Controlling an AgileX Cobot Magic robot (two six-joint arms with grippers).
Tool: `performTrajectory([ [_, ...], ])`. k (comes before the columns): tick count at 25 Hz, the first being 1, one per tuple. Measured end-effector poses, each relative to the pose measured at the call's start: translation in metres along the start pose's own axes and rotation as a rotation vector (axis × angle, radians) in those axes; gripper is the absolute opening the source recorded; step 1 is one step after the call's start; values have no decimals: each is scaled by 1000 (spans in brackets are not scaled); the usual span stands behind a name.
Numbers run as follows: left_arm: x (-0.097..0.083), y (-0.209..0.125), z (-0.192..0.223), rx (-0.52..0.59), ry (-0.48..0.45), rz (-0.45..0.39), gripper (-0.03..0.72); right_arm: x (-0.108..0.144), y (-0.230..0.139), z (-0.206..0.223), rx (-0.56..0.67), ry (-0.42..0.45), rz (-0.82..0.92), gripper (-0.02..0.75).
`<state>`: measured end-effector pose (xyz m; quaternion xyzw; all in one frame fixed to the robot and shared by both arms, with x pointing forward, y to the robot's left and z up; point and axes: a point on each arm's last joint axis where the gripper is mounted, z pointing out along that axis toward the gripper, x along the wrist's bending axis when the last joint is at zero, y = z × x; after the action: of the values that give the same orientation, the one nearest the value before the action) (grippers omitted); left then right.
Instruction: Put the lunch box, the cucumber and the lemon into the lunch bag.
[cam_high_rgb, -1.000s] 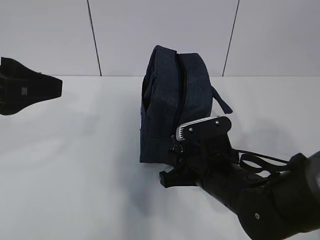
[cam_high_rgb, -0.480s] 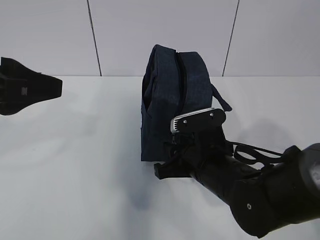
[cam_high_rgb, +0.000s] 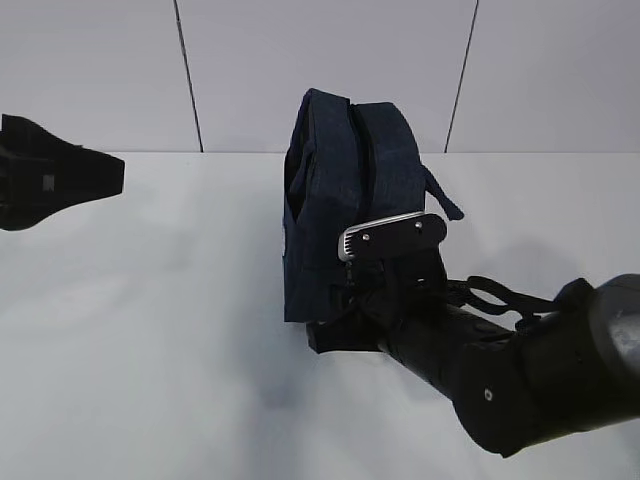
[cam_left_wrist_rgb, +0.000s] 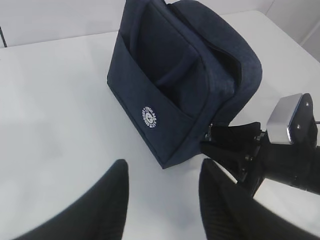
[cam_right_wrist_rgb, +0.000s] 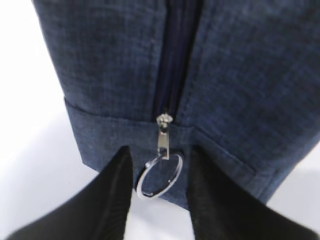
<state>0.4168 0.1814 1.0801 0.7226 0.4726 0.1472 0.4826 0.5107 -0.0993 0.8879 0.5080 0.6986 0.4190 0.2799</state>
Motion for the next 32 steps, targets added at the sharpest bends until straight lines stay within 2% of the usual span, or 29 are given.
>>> performTrajectory([
  [3, 0, 0, 0, 0, 0, 0, 323, 1, 2, 1, 5, 4, 5, 236],
  [8, 0, 0, 0, 0, 0, 0, 323, 2, -2, 1, 53, 13, 7, 37],
  [9, 0, 0, 0, 0, 0, 0, 323, 2, -3, 1, 67, 15, 8, 20],
  [22, 0, 0, 0, 0, 0, 0, 323, 4, -2, 0, 87, 26, 9, 20],
  [32, 0, 0, 0, 0, 0, 0, 323, 8, 9, -16, 171, 93, -57, 20],
])
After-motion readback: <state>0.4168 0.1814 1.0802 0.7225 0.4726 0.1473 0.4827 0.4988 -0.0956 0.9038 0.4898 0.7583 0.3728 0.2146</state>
